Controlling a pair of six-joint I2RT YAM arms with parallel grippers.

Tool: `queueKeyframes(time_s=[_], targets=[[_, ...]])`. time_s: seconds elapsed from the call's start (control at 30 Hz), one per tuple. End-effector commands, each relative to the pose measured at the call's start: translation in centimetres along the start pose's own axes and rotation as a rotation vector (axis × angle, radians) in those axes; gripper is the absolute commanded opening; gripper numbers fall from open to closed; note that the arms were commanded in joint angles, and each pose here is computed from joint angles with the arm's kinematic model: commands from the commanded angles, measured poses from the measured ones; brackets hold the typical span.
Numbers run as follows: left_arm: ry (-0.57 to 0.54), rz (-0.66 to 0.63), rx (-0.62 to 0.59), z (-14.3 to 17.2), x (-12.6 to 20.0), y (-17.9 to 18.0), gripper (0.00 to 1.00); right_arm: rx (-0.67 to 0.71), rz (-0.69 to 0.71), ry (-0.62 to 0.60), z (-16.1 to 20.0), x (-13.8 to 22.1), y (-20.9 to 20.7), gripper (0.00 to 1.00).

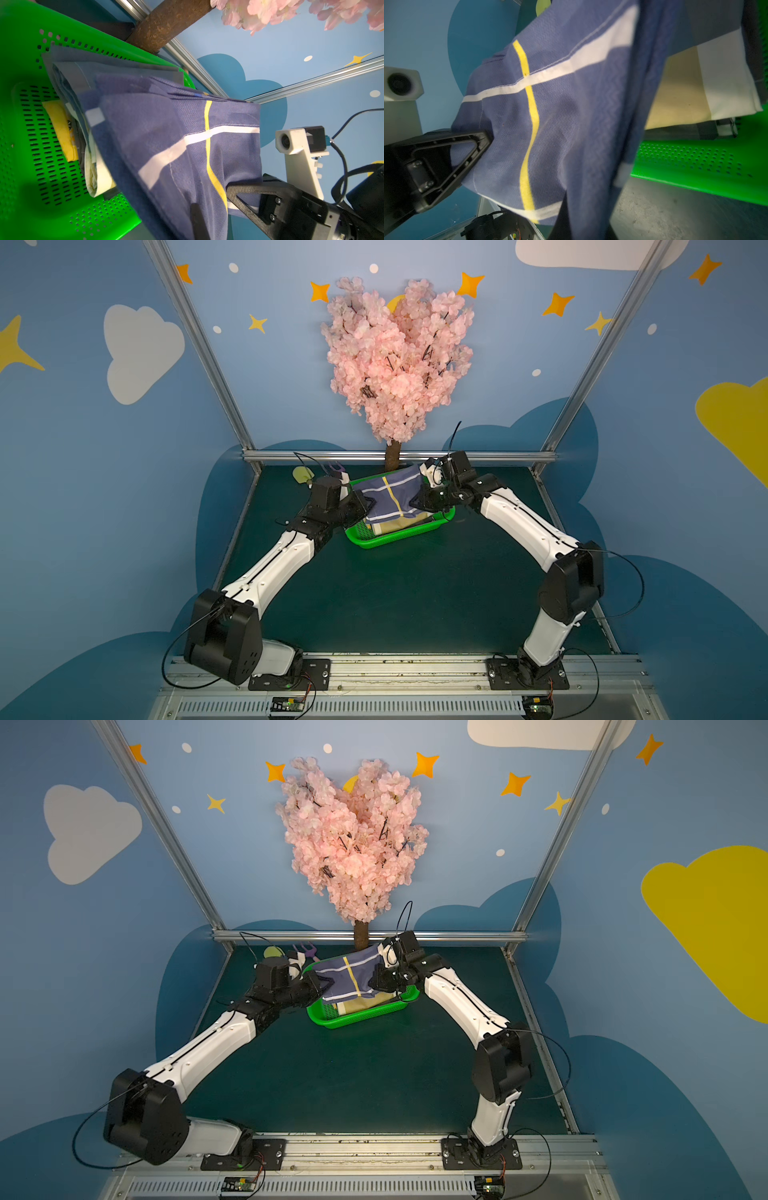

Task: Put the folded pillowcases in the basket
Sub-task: Place the pillowcase in the basket.

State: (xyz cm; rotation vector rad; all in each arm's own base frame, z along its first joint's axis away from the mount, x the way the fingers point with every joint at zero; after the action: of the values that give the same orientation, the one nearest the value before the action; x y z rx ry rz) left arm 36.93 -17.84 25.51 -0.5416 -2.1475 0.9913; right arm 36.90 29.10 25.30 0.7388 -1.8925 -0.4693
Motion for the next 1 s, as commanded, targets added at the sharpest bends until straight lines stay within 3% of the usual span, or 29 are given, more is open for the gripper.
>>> queueKeyframes(time_s=[0.0,0.57,0.97], targets=[[0.02,0.046,-0.046,-0.4,-0.9,-0.5,0.03,0.011,0.005,0.014,-1.1,-1.1,-0.5,0.0],[0.013,0.066,-0.048,-3.7,-7.4,4.1,0.03,-0.075,0.037,0.053,-4.7,-6.2,-6.1,0.0],[0.06,0.009,-0.02,-2.0,-10.6,8.3,0.03,-0.141,0.053,0.1,-4.7,-9.3,-8.7,0.0]])
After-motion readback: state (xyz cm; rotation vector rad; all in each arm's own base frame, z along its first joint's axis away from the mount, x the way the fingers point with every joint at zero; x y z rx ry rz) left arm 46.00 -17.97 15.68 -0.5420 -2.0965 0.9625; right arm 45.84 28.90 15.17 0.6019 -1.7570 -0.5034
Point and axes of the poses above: each gripper's point midway between its finger pads, its own x axis back along the fingers, its own y axis along the line the jaws close on, z = x × y, the point moved 4 cm from there along x, back along the fingers, and after that the axes turned 3 degrees about -x, right-handed, at the moved point
